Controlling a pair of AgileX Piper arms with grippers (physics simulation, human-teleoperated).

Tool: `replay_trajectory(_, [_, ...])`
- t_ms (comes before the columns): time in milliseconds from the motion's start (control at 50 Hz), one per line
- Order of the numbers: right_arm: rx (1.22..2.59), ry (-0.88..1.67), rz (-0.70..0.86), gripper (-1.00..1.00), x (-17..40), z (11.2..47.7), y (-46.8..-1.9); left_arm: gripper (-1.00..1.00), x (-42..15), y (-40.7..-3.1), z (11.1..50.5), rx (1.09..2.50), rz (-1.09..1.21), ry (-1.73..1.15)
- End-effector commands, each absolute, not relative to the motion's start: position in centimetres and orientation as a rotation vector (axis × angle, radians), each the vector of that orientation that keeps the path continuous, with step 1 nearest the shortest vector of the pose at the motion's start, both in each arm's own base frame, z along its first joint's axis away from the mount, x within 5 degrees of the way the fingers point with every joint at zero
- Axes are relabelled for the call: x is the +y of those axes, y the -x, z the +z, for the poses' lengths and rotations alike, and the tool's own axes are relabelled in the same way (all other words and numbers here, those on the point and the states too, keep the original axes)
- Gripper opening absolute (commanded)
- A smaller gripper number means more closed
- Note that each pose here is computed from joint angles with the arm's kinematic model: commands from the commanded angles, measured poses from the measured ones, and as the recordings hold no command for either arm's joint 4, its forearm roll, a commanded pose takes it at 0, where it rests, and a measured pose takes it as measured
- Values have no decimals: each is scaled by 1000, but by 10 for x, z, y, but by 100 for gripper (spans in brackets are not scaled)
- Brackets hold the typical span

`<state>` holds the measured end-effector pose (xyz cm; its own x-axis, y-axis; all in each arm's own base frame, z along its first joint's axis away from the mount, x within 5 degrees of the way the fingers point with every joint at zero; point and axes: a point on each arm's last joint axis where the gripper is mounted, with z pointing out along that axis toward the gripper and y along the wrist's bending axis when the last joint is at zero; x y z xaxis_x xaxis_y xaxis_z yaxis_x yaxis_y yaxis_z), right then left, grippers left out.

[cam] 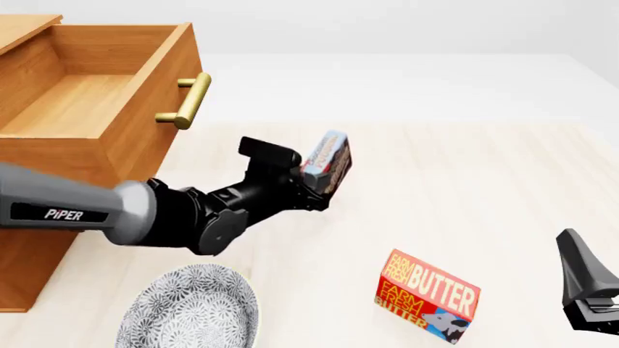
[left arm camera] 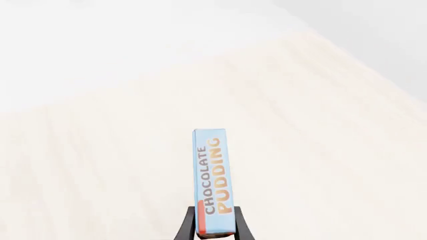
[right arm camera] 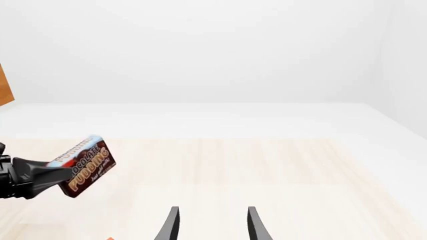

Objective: Put the chocolate pudding in the top drawer of the cabinet and close it.

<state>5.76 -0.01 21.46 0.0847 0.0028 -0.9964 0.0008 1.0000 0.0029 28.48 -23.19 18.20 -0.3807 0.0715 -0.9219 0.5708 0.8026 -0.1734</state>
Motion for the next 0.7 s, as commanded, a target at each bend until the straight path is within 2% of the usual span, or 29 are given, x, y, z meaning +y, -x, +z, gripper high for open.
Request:
replay_trajectory(20, [1486,-3,1,100,0,215,-58,-100,-227,-267,208,1854,-586,-521])
replay_trajectory(700, [1486,-3,2,100,0,215,-58,-100,-214,-227,265,1763,-609,-590])
